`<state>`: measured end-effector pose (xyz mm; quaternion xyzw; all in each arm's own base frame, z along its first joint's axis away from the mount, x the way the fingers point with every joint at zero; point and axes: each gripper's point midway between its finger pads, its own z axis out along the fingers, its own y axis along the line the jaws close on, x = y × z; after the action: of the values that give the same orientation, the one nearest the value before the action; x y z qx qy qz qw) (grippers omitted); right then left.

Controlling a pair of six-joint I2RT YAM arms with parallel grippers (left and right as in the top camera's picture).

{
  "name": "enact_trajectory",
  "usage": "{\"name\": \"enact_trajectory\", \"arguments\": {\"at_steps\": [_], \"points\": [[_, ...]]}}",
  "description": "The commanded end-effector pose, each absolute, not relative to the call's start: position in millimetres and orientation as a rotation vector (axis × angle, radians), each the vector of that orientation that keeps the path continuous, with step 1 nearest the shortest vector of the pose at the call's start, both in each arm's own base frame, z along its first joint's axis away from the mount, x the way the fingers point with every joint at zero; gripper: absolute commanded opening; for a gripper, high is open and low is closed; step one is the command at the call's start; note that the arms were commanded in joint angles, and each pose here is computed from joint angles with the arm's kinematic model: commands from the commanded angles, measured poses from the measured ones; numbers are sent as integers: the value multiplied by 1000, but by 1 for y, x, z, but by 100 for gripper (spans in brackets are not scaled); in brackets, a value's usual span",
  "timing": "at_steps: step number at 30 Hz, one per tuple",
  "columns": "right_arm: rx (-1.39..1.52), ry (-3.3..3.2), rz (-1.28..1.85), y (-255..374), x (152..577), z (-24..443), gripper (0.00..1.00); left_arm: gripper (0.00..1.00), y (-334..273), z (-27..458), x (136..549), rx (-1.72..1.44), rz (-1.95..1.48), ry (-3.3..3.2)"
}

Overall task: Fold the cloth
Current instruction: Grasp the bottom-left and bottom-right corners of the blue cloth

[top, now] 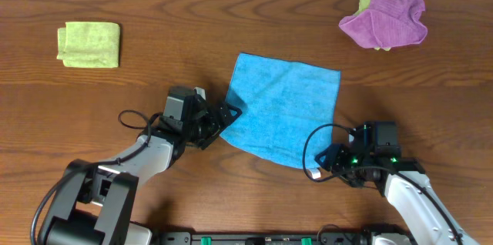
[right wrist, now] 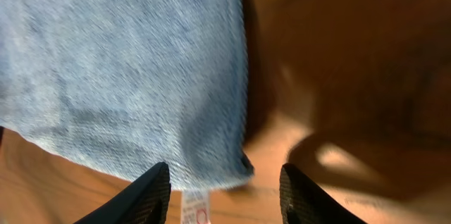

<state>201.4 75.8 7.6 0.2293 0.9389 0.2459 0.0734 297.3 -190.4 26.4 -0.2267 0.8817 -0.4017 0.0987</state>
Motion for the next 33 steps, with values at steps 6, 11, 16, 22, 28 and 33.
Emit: {"name": "enact_trajectory", "arguments": {"at_steps": [6, 11, 16, 22, 28, 33], "points": [[720, 2761, 746, 74, 211, 5, 50, 96, -182, -10, 278, -825, -1098, 2711], [737, 2757, 748, 74, 209, 3, 49, 97, -185, -10, 276, -814, -1109, 2720], [738, 2752, 728, 71, 211, 2, 47, 100, -196, -11, 269, -769, -1106, 2745], [727, 2733, 729, 71, 217, 2, 39, 49, -195, -12, 270, -766, -1079, 2742], [748, 2750, 729, 71, 219, -7, 14, 9, -195, -12, 270, -777, -1078, 2740], [745, 2746, 734, 72, 220, -7, 1, 6, -196, -11, 272, -769, -1088, 2729]]}}
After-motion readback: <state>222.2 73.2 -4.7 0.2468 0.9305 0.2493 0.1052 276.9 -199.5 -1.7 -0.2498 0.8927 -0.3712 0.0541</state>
